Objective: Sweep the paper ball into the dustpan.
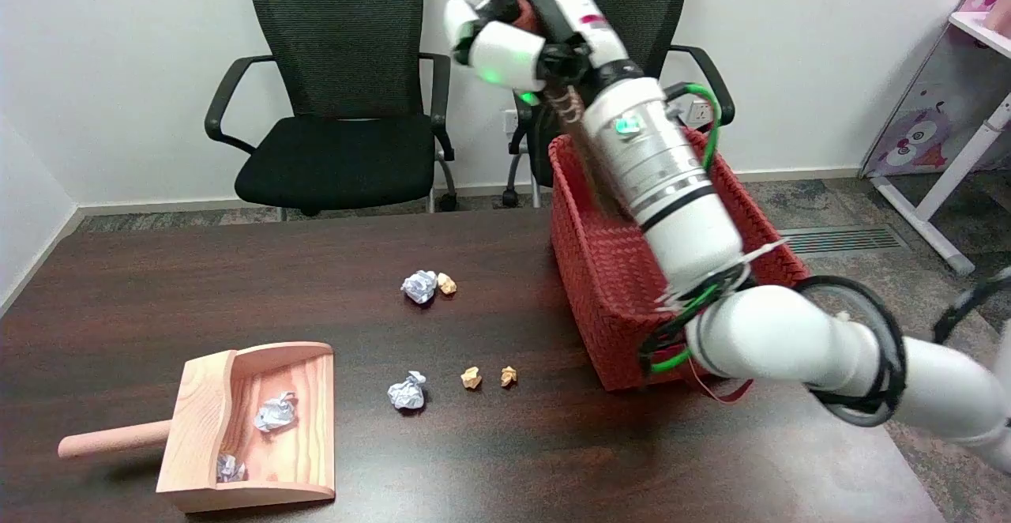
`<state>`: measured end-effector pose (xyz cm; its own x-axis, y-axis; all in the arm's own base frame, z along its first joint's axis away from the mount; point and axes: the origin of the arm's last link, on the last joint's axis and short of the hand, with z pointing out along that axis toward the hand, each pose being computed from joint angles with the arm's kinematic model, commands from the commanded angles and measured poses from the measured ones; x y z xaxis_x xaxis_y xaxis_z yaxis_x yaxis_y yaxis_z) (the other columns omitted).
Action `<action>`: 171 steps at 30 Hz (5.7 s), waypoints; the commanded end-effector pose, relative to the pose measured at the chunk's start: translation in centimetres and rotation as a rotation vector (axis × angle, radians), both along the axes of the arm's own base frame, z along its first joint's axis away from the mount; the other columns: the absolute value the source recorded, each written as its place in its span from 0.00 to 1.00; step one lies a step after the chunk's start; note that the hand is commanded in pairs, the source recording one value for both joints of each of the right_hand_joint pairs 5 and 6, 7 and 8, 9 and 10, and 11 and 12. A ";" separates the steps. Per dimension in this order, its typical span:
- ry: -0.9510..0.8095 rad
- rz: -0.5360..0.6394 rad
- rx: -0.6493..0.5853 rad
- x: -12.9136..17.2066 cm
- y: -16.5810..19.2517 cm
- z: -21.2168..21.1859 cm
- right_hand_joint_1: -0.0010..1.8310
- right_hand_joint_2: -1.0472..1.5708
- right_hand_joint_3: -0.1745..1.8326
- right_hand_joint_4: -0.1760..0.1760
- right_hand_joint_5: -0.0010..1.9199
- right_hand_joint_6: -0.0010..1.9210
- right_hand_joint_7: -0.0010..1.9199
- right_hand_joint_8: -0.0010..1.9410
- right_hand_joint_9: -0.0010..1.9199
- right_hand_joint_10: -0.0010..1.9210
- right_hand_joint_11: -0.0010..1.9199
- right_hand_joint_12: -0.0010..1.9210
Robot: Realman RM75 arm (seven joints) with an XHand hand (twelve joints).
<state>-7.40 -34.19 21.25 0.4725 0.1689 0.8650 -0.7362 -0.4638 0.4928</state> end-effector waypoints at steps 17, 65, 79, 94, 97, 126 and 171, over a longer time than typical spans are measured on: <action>0.226 -0.286 -0.078 -5.2 4.0 -16.4 0.48 0.79 0.85 1.00 1.00 1.00 1.00 0.99 1.00 1.00 1.00 1.00; 0.141 -0.246 -0.072 -16.6 3.9 -15.5 0.40 0.76 0.84 0.62 1.00 1.00 1.00 0.99 1.00 1.00 1.00 1.00; 0.066 -0.122 -0.058 -18.6 3.3 -15.6 0.35 0.71 0.87 0.60 1.00 1.00 1.00 0.99 1.00 1.00 1.00 1.00; -0.042 0.060 -0.087 -19.6 5.0 -13.2 0.31 0.71 0.76 0.60 1.00 1.00 1.00 0.99 1.00 1.00 1.00 1.00; -0.061 0.057 -0.062 -20.6 5.4 -12.9 0.31 0.71 0.75 0.60 1.00 1.00 1.00 0.99 1.00 1.00 1.00 1.00; -0.457 -0.057 0.224 -22.5 3.7 -12.6 0.32 0.72 0.67 0.58 1.00 1.00 1.00 0.99 1.00 1.00 1.00 1.00; -1.022 -0.040 0.423 -18.5 0.7 -10.3 0.33 0.80 0.68 0.58 1.00 1.00 1.00 0.99 1.00 1.00 1.00 1.00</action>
